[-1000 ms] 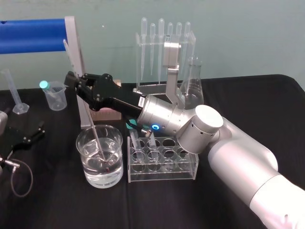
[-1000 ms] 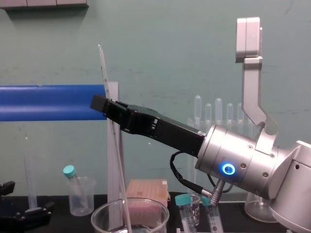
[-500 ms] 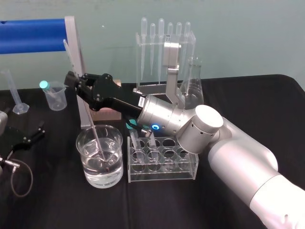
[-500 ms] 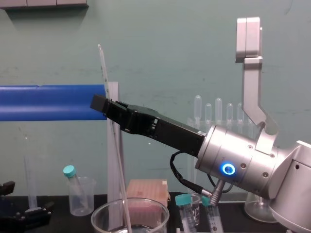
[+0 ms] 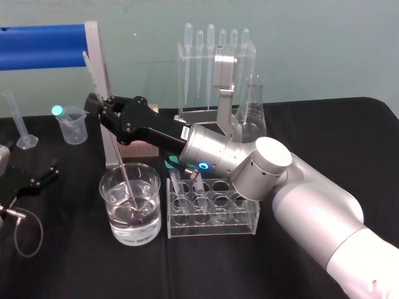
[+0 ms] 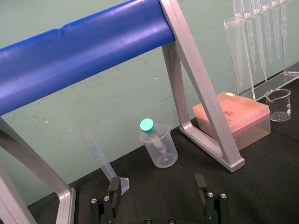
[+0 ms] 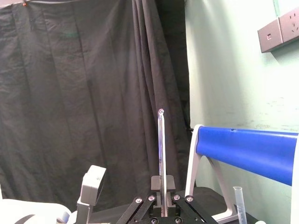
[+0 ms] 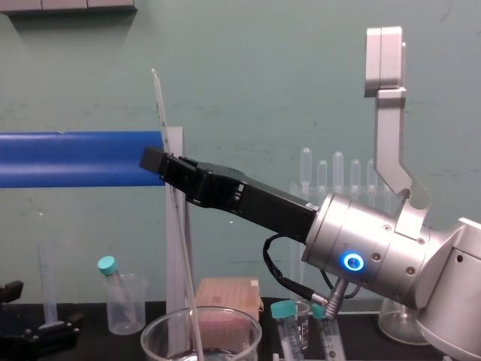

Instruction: Hold the thermometer with one hand and immerse one end into the beaker, then reinsert it into the test tube rack.

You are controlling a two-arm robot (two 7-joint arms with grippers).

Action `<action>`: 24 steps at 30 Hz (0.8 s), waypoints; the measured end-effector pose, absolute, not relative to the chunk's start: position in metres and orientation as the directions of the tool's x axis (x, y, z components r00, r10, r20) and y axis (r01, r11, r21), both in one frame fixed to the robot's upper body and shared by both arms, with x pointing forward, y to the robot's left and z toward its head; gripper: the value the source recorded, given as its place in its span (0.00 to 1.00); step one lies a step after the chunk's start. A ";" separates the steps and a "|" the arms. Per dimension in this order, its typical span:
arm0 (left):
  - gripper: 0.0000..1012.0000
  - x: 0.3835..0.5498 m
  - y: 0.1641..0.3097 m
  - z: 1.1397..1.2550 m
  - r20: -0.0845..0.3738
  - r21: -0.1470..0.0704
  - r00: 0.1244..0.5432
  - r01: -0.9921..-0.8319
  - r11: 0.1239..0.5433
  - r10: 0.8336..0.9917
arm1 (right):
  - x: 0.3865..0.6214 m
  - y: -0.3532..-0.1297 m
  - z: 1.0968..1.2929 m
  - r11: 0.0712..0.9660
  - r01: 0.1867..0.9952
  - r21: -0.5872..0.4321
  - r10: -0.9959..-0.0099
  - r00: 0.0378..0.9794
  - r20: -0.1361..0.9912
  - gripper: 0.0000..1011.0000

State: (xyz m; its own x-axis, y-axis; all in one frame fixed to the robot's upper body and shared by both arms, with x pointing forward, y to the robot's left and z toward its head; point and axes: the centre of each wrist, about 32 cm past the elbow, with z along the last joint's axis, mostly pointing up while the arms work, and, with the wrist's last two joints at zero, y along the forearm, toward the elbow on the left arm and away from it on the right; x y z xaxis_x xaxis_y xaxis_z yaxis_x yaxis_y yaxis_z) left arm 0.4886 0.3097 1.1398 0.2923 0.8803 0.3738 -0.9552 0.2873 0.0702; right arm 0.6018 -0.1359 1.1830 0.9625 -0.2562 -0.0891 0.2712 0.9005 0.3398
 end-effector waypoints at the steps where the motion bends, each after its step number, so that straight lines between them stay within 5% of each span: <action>1: 1.00 0.489 0.310 1.140 0.374 0.070 0.292 -0.955 0.287 0.880 | 0.602 -0.136 1.183 0.901 0.271 0.340 -0.256 0.962 -0.089 0.06; 24: 1.00 0.489 0.310 1.140 0.374 0.070 0.292 -0.955 0.287 0.880 | 0.602 -0.136 1.183 0.901 0.271 0.340 -0.256 0.962 -0.089 0.06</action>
